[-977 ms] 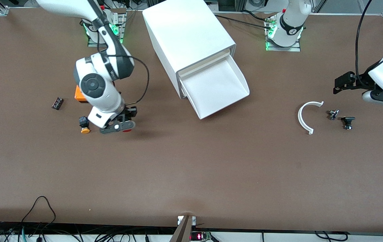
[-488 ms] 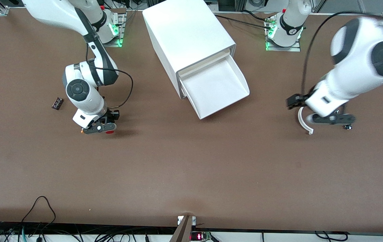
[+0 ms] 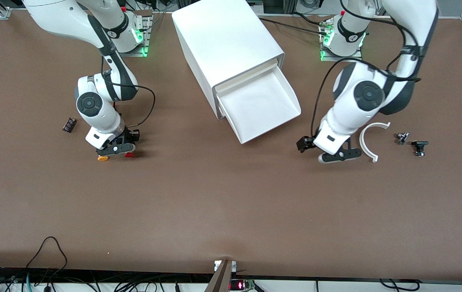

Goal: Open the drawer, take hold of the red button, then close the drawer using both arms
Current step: 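Set the red button on the table while the left gripper pushes the drawer, then push the drawer shut with the left gripper while the right gripper withdraws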

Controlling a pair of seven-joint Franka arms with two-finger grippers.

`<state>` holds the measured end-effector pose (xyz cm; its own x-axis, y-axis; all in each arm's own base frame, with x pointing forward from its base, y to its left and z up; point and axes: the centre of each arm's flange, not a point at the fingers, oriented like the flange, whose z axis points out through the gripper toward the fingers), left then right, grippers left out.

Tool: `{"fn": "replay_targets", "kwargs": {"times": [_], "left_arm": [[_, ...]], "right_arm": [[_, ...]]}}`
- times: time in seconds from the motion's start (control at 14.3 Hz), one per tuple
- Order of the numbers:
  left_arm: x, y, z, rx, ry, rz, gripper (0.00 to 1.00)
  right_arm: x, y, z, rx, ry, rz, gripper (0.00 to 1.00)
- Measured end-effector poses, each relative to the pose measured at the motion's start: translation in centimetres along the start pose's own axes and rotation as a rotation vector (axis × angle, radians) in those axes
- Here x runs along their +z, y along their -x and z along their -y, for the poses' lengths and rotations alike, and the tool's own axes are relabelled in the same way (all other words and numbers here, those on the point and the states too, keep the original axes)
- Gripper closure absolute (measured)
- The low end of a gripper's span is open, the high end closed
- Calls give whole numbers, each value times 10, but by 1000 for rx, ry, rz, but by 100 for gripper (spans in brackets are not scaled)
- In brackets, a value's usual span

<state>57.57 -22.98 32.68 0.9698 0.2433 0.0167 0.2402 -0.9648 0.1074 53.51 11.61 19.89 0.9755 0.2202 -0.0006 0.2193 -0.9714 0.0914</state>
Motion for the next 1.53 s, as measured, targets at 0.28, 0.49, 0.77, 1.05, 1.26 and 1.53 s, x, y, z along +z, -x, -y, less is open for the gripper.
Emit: {"fn": "replay_targets", "kwargs": {"times": [0.28, 0.49, 0.77, 1.05, 1.26, 1.53], "left_arm": [[45, 36, -16, -54, -3, 25, 0], [62, 72, -30, -121, 20, 99, 0], [60, 123, -43, -121, 10, 169, 0], [56, 183, -71, -21, -47, 250, 0], [58, 209, -82, 21, -60, 272, 0], [62, 210, -76, 15, -77, 285, 0]], "right_arm": [[-54, -24, -8, 22, 16, 31, 13], [-112, -45, -15, 55, 20, 75, 0], [-202, -69, -16, 109, -49, 106, 0], [-269, -78, -23, 118, -55, 78, 0], [-315, -74, -45, 150, -54, 93, 0], [-352, -67, -100, 226, -59, 81, 0]]}}
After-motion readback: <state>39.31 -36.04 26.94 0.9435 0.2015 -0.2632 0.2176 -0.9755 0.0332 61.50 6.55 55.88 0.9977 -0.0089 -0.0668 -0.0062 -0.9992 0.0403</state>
